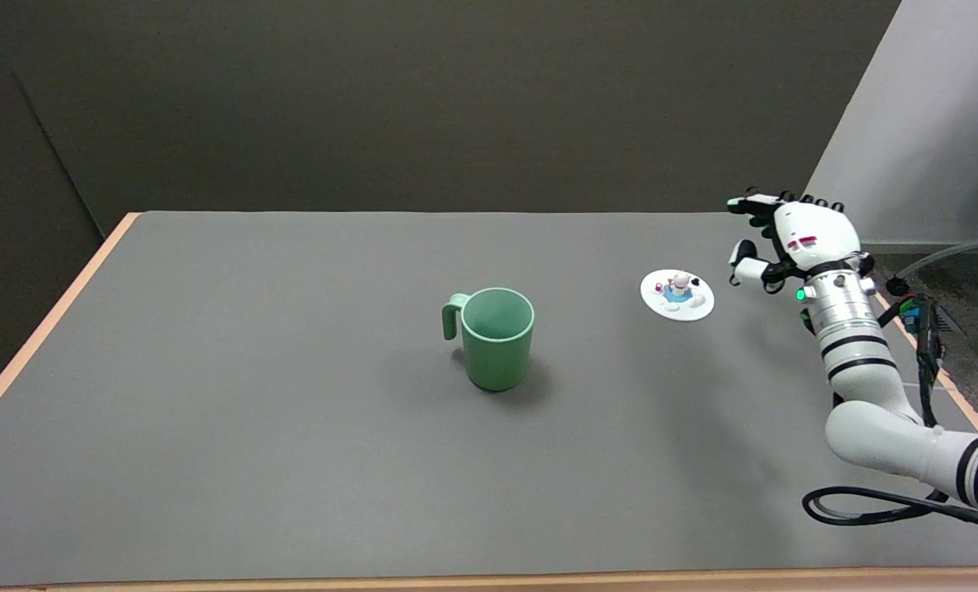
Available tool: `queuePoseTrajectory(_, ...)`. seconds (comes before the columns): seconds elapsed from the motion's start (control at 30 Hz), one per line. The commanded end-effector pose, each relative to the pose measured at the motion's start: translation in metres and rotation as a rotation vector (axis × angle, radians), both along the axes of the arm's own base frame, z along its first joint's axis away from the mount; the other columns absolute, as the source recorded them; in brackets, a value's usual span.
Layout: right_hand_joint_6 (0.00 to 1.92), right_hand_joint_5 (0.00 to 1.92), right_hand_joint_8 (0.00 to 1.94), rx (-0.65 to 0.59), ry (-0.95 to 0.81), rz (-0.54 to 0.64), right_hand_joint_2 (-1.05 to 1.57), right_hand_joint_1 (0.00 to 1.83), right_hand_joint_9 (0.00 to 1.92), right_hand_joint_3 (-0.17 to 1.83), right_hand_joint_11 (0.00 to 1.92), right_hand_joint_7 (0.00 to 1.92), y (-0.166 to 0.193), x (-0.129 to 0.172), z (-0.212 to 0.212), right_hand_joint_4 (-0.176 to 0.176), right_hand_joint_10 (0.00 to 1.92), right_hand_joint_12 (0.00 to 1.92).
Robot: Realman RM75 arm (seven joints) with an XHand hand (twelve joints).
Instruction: Pick up the white cup lid.
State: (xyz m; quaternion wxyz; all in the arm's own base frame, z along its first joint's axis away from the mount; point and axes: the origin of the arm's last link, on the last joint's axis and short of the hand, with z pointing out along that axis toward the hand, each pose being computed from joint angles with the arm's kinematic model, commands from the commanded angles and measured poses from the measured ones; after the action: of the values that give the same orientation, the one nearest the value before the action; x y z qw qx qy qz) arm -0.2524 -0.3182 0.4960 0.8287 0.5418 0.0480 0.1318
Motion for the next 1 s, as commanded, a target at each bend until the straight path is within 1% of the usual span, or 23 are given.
queuePoseTrajectory(0.03,0.17,0.55,0.19,0.074,0.005,-0.028,0.74,0.86,0.89,1.02,0.68,0.73,-0.017,-0.003,-0.017,0.159,0.32,1.06)
queuePoseTrajectory(0.07,0.16,0.53,0.18,0.079,0.006,-0.030,0.74,0.85,0.89,1.03,0.68,0.72,-0.018,-0.003,-0.018,0.155,0.32,1.05)
queuePoseTrajectory(0.13,0.18,0.48,0.20,0.088,0.005,-0.037,0.75,0.85,0.91,0.99,0.67,0.66,-0.020,-0.005,-0.021,0.135,0.28,1.08)
queuePoseTrajectory(0.2,0.16,0.42,0.17,0.096,0.008,-0.042,0.68,0.83,0.89,1.06,0.69,0.61,-0.022,-0.005,-0.023,0.119,0.33,1.04)
queuePoseTrajectory(0.27,0.15,0.37,0.17,0.104,0.011,-0.049,0.66,0.83,0.89,1.07,0.70,0.57,-0.024,-0.006,-0.025,0.106,0.32,1.03)
queuePoseTrajectory(0.47,0.15,0.35,0.16,0.126,0.042,-0.082,0.64,0.83,0.86,1.08,0.72,0.53,-0.031,-0.010,-0.026,0.101,0.31,1.00)
queuePoseTrajectory(0.6,0.15,0.35,0.16,0.138,0.065,-0.093,0.64,0.83,0.86,1.08,0.74,0.53,-0.036,-0.011,-0.028,0.105,0.31,0.97)
queuePoseTrajectory(0.7,0.15,0.37,0.16,0.158,0.086,-0.105,0.65,0.84,0.86,1.08,0.76,0.53,-0.039,-0.011,-0.031,0.116,0.31,0.94)
queuePoseTrajectory(0.8,0.16,0.41,0.16,0.169,0.099,-0.109,0.66,0.84,0.86,1.08,0.76,0.54,-0.042,-0.009,-0.032,0.129,0.31,0.93)
queuePoseTrajectory(0.87,0.17,0.45,0.16,0.176,0.108,-0.116,0.68,0.84,0.87,1.08,0.77,0.56,-0.043,-0.009,-0.033,0.150,0.31,0.92)
queuePoseTrajectory(1.0,0.18,0.51,0.16,0.182,0.118,-0.126,0.70,0.85,0.87,1.07,0.78,0.57,-0.044,-0.010,-0.033,0.167,0.32,0.90)
